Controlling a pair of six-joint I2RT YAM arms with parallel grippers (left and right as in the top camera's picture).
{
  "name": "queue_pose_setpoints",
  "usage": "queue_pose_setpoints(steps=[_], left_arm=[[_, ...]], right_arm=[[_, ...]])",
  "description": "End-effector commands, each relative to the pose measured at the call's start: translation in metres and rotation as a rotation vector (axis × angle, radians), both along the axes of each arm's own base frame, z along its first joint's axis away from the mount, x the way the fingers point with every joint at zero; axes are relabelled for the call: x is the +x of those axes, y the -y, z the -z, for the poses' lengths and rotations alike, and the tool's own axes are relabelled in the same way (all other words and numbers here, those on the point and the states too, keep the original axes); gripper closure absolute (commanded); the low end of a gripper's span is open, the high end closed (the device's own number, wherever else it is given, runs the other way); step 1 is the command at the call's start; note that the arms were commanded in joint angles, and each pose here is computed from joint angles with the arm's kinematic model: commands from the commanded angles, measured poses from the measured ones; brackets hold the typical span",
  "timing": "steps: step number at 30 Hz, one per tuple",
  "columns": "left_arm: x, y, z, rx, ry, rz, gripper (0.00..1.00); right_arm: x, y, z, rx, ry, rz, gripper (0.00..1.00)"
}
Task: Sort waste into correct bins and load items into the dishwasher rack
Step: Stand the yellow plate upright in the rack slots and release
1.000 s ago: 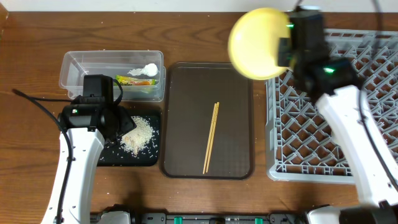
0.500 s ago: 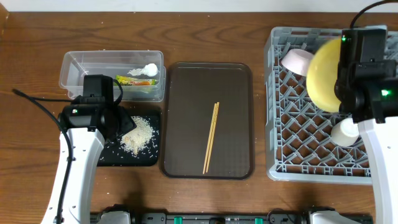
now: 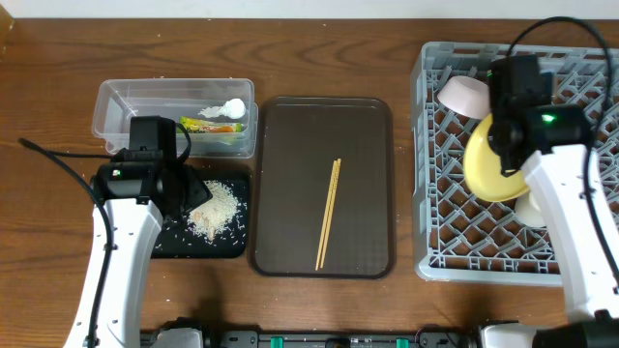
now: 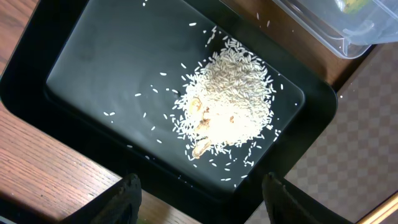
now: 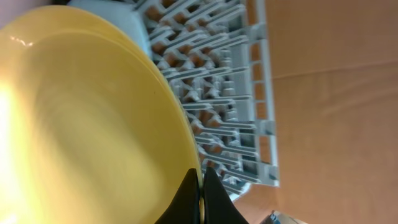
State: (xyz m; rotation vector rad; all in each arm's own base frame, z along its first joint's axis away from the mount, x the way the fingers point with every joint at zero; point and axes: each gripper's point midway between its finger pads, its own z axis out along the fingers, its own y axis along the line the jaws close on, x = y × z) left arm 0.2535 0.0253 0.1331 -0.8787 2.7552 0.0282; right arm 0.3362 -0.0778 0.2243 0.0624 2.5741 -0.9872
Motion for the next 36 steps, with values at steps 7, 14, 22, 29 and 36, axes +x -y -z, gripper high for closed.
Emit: queue_pose_setpoints(steps=[7, 14, 22, 29, 36], left_arm=[[-0.004, -0.001, 0.001, -0.003, -0.007, -0.006, 0.35], [-0.004, -0.001, 0.001, -0.003, -0.007, -0.006, 0.34], [-0.004, -0.001, 0.001, -0.003, -0.007, -0.006, 0.34], [-0.004, -0.001, 0.001, -0.003, -0.007, -0.006, 0.35], [-0.004, -0.001, 0.001, -0.003, -0.007, -0.006, 0.34]], right_arm=[[0.016, -0.037, 0.030, 0.086, 0.034, -0.017, 0.89], [0.027, -0.045, 0.014, 0.152, 0.154, -0.004, 0.38], [0.034, -0.059, -0.062, 0.288, 0.415, -0.051, 0.23], [0.041, -0.161, -0.078, 0.821, 0.417, -0.380, 0.27], [0.021, -0.216, -0.022, 0.908, 0.157, -0.403, 0.29]])
